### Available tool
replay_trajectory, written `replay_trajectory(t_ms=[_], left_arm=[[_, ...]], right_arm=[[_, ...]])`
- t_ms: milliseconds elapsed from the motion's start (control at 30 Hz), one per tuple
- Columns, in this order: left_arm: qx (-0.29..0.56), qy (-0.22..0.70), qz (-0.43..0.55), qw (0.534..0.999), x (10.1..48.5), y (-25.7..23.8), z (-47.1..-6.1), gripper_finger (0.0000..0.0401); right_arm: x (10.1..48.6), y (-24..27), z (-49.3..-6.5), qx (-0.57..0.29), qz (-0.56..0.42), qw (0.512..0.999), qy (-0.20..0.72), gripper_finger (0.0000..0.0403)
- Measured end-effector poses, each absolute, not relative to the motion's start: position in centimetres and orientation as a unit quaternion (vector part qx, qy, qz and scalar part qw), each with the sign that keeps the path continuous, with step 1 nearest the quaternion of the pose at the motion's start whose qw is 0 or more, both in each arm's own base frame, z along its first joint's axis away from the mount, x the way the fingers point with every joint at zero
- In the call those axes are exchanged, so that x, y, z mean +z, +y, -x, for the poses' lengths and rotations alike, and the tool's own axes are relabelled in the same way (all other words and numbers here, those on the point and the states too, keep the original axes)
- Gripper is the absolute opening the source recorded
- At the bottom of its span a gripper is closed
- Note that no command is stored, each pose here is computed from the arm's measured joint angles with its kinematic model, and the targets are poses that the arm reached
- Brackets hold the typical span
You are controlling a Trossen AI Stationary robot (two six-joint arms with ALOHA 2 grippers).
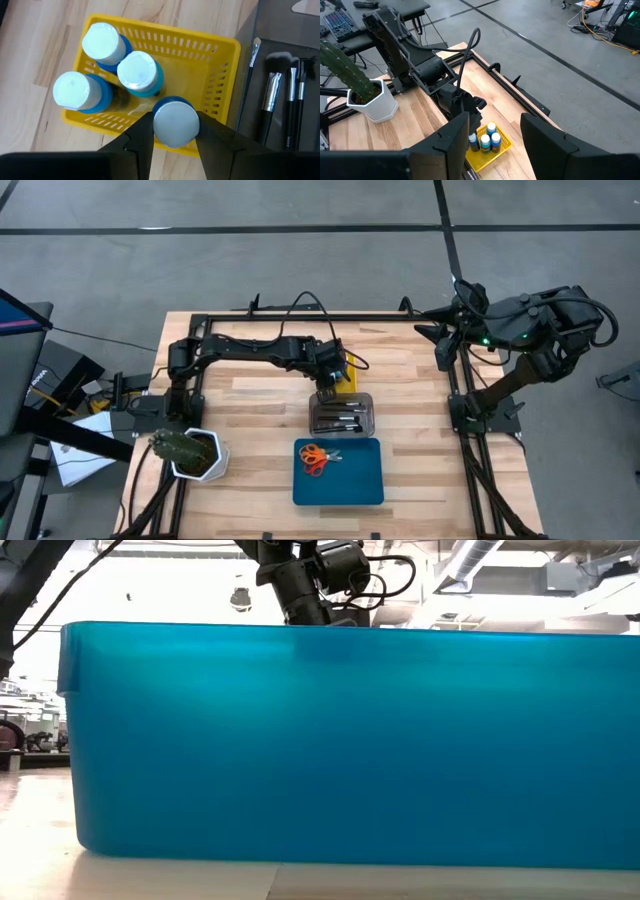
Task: Pick & Place Paint Supplies
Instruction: Put the blue paint bottle into the yellow bin, then return to Home Position
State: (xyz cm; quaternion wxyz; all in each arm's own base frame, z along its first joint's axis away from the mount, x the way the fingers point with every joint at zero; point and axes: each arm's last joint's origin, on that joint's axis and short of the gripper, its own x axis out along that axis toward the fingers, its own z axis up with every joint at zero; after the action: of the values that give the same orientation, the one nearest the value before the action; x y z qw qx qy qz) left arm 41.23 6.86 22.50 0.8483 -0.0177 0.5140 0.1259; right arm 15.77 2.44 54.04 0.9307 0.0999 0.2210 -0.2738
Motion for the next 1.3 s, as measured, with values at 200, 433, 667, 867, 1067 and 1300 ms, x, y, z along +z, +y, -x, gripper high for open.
replay_trajectory(t_ms=[200, 433, 667, 867, 1067, 1300], left_arm=[[0.126, 0.514, 0.018, 0.848, 22.5, 6.9, -41.2, 0.0122], [0.126, 0.514, 0.018, 0.849, 22.5, 6.9, -41.2, 0.0145], [0.13, 0.514, 0.015, 0.848, 22.5, 6.9, -41.2, 0.0154], [0.134, 0.512, 0.015, 0.848, 23.4, 6.8, -40.7, 0.0159], [0.146, 0.476, 0.01, 0.867, 26.7, 6.8, -39.4, 0.0161], [0.159, 0.41, 0.012, 0.898, 32.2, 7.0, -36.5, 0.0159]], right_arm=[[54.0, 2.4, -15.8, -0.274, -0.1, 0.931, 0.221, 0.0175], [54.0, 2.4, -15.8, -0.274, -0.099, 0.931, 0.221, 0.0175], [54.0, 2.5, -15.8, -0.273, -0.099, 0.931, 0.222, 0.0175], [54.0, 2.5, -15.8, -0.273, -0.098, 0.931, 0.222, 0.0175], [54.0, 2.5, -15.8, -0.271, -0.094, 0.932, 0.223, 0.0175], [54.3, 2.3, -15.1, -0.267, -0.086, 0.934, 0.22, 0.0175]])
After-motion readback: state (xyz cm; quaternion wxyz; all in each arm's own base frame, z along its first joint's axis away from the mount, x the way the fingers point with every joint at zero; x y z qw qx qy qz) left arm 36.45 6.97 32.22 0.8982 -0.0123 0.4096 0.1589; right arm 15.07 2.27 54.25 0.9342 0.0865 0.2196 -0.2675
